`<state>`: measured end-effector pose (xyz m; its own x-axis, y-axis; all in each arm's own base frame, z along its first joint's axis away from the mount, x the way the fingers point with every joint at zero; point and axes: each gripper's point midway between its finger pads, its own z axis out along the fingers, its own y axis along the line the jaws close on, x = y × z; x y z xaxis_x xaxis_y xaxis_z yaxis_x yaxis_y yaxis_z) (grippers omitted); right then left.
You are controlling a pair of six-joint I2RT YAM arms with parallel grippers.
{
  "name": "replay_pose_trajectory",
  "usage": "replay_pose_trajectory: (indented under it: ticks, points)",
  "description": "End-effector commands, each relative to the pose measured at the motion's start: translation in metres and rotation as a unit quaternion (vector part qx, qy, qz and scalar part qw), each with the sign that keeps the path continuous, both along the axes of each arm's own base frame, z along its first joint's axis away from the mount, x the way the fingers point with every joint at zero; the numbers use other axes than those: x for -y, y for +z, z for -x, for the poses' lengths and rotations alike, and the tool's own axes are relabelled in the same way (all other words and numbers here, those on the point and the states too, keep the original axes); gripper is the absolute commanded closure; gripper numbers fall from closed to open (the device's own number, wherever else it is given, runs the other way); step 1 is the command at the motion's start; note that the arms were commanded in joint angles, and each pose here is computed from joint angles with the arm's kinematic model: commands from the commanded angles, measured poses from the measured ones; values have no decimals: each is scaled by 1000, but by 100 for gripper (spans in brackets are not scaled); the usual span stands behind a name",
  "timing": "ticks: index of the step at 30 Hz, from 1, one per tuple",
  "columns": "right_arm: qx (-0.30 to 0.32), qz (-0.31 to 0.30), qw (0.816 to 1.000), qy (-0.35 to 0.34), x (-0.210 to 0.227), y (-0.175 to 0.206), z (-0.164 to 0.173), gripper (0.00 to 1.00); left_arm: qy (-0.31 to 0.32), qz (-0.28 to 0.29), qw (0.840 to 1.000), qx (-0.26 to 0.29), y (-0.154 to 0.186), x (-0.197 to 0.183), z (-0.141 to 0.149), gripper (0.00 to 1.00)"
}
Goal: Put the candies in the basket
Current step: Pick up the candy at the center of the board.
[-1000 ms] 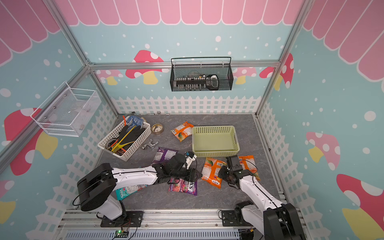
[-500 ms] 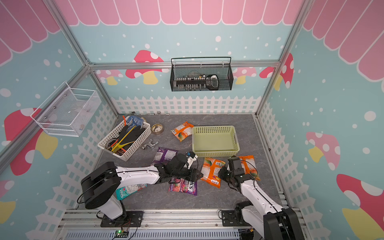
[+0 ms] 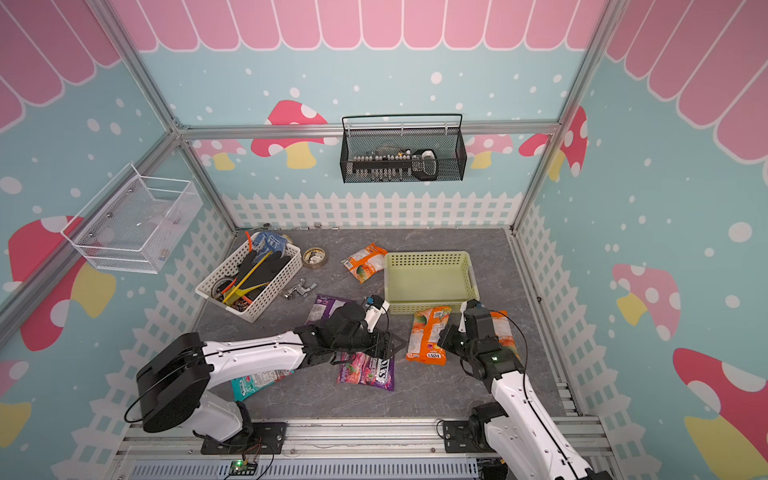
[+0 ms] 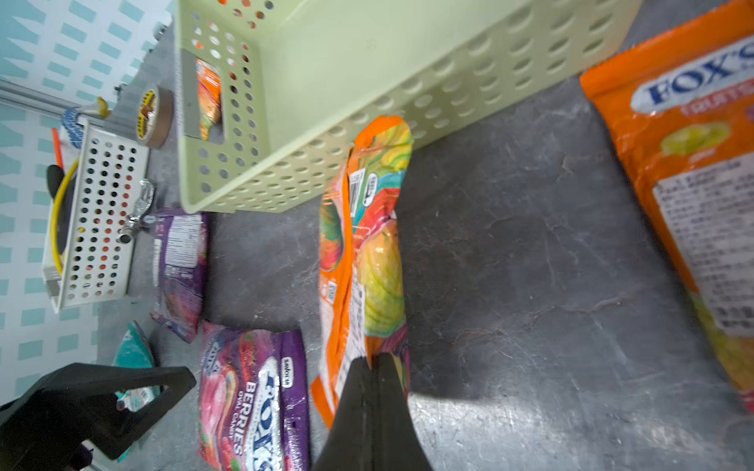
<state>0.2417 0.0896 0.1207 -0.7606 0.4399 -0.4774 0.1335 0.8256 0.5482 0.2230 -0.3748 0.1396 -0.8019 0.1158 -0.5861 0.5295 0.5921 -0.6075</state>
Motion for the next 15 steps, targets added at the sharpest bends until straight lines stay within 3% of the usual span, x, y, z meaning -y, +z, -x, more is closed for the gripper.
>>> replay_pose_trajectory:
  ticks: [1,8,15]
  points:
    - [32,-2,999,3,1,38,-2,100,37,-6,999,15,14,-25,-13,1]
    - [116,-28,992,27,-11,134,-17,100,97,-12,995,30,40,-75,-37,1]
    - [173,-44,984,9,-17,172,-65,100,143,-16,989,39,49,-118,-50,1]
